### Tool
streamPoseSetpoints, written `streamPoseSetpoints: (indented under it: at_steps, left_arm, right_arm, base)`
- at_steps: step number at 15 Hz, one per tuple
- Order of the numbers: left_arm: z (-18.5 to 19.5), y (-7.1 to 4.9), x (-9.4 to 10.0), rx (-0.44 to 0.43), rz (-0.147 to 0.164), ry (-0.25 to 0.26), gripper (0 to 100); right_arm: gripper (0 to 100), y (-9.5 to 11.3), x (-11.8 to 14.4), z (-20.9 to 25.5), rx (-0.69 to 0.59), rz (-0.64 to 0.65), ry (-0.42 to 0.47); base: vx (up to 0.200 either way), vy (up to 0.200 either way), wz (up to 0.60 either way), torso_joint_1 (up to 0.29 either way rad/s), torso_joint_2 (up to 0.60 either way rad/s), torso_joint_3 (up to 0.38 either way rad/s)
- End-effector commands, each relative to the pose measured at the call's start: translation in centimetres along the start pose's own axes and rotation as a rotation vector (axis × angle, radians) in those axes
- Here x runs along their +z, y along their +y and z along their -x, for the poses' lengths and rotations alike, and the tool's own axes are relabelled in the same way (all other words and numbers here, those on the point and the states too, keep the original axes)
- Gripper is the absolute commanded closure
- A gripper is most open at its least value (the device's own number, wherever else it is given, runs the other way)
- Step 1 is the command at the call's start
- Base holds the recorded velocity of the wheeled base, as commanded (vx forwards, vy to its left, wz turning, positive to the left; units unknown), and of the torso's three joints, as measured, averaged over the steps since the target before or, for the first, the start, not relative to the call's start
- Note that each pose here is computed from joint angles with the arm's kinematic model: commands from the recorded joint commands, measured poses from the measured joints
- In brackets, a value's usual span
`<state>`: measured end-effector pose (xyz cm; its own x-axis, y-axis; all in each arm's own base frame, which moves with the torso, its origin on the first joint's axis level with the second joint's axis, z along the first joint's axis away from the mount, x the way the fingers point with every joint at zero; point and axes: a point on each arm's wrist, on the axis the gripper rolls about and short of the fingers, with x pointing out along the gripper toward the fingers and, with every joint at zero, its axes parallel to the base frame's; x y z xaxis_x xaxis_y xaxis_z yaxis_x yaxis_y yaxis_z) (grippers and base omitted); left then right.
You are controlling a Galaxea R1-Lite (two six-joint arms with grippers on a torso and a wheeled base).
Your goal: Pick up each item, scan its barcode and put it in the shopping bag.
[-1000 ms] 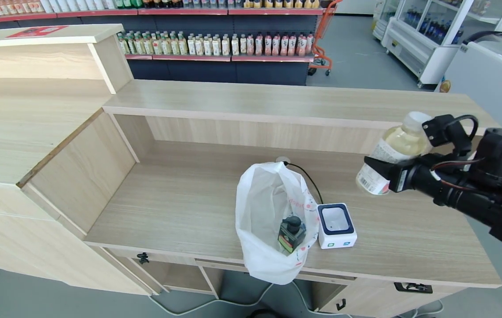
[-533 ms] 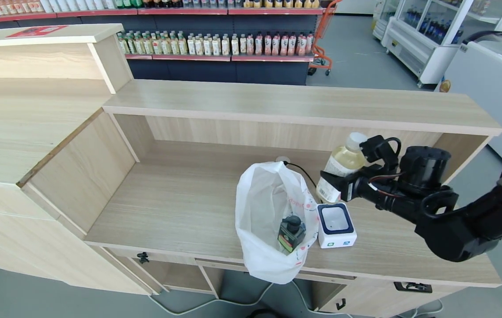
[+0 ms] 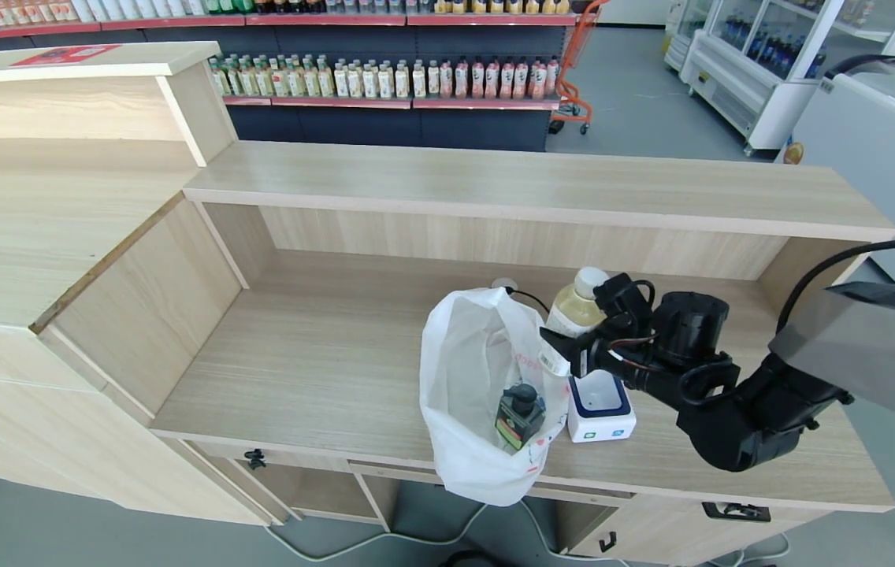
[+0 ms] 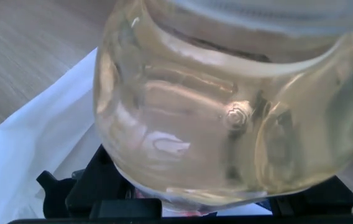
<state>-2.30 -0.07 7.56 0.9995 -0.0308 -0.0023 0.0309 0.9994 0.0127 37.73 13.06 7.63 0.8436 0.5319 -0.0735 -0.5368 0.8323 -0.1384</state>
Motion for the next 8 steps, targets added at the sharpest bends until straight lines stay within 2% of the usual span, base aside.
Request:
streamPoseSetpoints:
  at_steps: [1,8]
  left_arm:
    - [0.0,0.0,0.0,0.000,0.001,0.001,100]
    - [0.0,0.0,0.0,0.000,0.001,0.001,100]
  right_arm:
    - [100,0.0,-1.4,-1.2,0.003,-0.003,0.014]
    - [100,-0.2,-2.6,-3.3,0.046,0.043,-0.004]
  base:
    - [0.000,0.000,0.00,0.000,0.00,0.000]
    - [0.000,0.000,0.00,0.000,0.00,0.000]
